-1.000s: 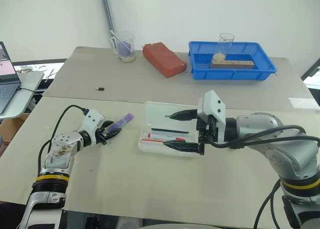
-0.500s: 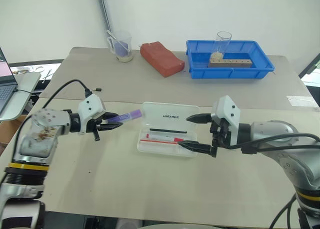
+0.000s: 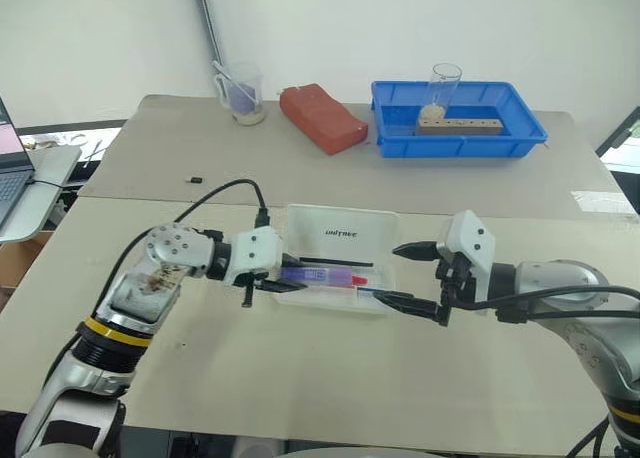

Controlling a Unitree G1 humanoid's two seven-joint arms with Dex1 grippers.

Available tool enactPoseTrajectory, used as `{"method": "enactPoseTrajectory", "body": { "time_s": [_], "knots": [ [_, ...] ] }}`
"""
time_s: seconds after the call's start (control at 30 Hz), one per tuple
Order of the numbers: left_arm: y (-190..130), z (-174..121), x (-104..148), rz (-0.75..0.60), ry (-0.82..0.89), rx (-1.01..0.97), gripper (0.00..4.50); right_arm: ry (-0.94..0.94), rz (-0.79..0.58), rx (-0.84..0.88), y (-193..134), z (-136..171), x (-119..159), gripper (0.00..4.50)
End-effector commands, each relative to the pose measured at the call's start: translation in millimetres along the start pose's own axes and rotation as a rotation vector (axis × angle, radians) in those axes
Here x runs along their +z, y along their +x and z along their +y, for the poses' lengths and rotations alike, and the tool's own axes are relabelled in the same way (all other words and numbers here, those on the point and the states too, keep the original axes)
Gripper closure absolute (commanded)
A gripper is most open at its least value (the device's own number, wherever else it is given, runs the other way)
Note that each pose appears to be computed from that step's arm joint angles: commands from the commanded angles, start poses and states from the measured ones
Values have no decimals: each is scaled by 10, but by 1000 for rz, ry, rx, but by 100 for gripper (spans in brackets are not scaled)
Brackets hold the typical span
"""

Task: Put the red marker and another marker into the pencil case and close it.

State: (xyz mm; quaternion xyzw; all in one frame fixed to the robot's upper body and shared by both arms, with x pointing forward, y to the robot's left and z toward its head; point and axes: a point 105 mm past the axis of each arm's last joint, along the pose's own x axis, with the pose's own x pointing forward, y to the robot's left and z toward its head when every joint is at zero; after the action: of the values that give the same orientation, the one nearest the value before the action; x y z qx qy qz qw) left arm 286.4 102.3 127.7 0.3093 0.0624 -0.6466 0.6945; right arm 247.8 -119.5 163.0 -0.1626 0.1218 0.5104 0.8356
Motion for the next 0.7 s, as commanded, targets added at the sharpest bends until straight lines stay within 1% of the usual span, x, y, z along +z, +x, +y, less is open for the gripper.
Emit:
{"method": "enactPoseTrajectory", "body": {
  "time_s": [0.03, 0.3, 0.57, 0.7],
  "knots": [
    [64, 21, -4, -2, 56, -2, 355, -48, -24, -29, -65, -29, 80, 0],
    [144, -17, -163, 22, 76, -36, 355, -48, -23, -36, -88, 1, 100, 0],
    [166, 17, -234, 32, 85, -38, 355, -48, -13, -28, -103, 30, 102, 0],
    [182, -1, -224, 21, 79, -48, 355, -32, -5, 10, -99, 96, 100, 0]
  ]
}}
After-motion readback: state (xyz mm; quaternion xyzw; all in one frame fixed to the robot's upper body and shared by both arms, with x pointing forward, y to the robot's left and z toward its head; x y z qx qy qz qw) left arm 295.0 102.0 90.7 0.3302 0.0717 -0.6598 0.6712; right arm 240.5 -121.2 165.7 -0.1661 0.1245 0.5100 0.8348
